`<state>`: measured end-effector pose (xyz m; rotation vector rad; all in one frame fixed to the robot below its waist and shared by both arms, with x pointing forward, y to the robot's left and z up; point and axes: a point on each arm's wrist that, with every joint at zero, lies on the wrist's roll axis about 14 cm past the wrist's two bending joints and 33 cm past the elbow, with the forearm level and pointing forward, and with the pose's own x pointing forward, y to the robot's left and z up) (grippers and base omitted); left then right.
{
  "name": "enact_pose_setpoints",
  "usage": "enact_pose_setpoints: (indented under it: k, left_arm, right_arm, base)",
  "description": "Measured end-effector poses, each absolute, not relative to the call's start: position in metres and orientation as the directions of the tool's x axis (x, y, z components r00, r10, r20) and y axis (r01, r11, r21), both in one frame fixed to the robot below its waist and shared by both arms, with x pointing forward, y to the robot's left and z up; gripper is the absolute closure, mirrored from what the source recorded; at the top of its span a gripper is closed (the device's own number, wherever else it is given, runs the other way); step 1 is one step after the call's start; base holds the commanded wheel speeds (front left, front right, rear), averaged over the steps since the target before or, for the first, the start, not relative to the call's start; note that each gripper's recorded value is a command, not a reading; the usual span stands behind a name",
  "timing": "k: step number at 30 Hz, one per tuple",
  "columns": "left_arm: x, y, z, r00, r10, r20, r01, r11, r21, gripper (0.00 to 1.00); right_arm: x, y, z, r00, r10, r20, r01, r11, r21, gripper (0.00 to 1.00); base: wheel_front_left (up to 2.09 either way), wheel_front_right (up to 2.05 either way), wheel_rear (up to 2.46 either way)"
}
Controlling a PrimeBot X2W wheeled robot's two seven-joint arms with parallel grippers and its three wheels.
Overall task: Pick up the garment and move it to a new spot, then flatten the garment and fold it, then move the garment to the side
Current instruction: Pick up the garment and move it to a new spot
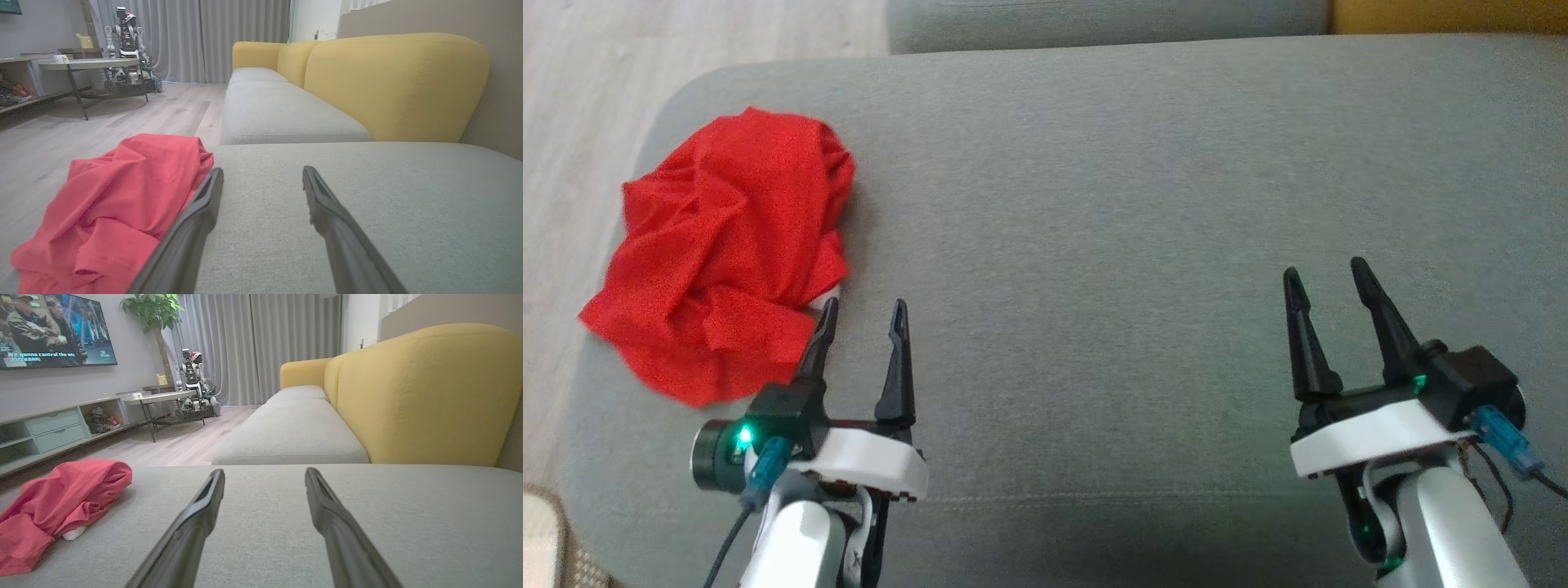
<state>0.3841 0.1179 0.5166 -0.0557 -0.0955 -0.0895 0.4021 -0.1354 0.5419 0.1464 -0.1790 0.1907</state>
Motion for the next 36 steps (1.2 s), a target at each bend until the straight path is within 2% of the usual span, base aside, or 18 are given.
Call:
enact_pose_setpoints:
  k: [9, 14, 20, 27, 36]
  left_arm:
    - [0.368, 0.161, 0.518, 0.994, 0.053, 0.098, -0.048, 0.997, -0.052, 0.00]
    - [0.345, 0.192, 0.517, 0.983, 0.157, 0.094, -0.153, 0.987, -0.050, 0.00]
    - [0.322, 0.214, 0.514, 0.968, 0.238, 0.086, -0.234, 0.971, -0.052, 0.00]
    - [0.308, 0.230, 0.515, 0.952, 0.292, 0.087, -0.288, 0.956, -0.054, 0.00]
    - [0.309, 0.234, 0.517, 0.948, 0.306, 0.093, -0.302, 0.952, -0.053, 0.00]
  right_arm:
    - [0.411, -0.077, 0.543, 0.923, 0.332, 0.196, -0.359, 0.925, 0.122, 0.00]
    - [0.410, -0.030, 0.545, 0.870, 0.450, 0.204, -0.478, 0.870, 0.120, 0.00]
    - [0.405, 0.006, 0.549, 0.815, 0.539, 0.213, -0.568, 0.815, 0.116, 0.00]
    - [0.401, 0.024, 0.550, 0.786, 0.579, 0.216, -0.610, 0.784, 0.120, 0.00]
    - [0.403, 0.024, 0.545, 0.790, 0.579, 0.204, -0.608, 0.784, 0.129, 0.00]
  base:
    - [0.00, 0.00, 0.00]
    - [0.00, 0.00, 0.00]
    - [0.00, 0.00, 0.00]
    - [0.00, 0.00, 0.00]
    - [0.00, 0.00, 0.00]
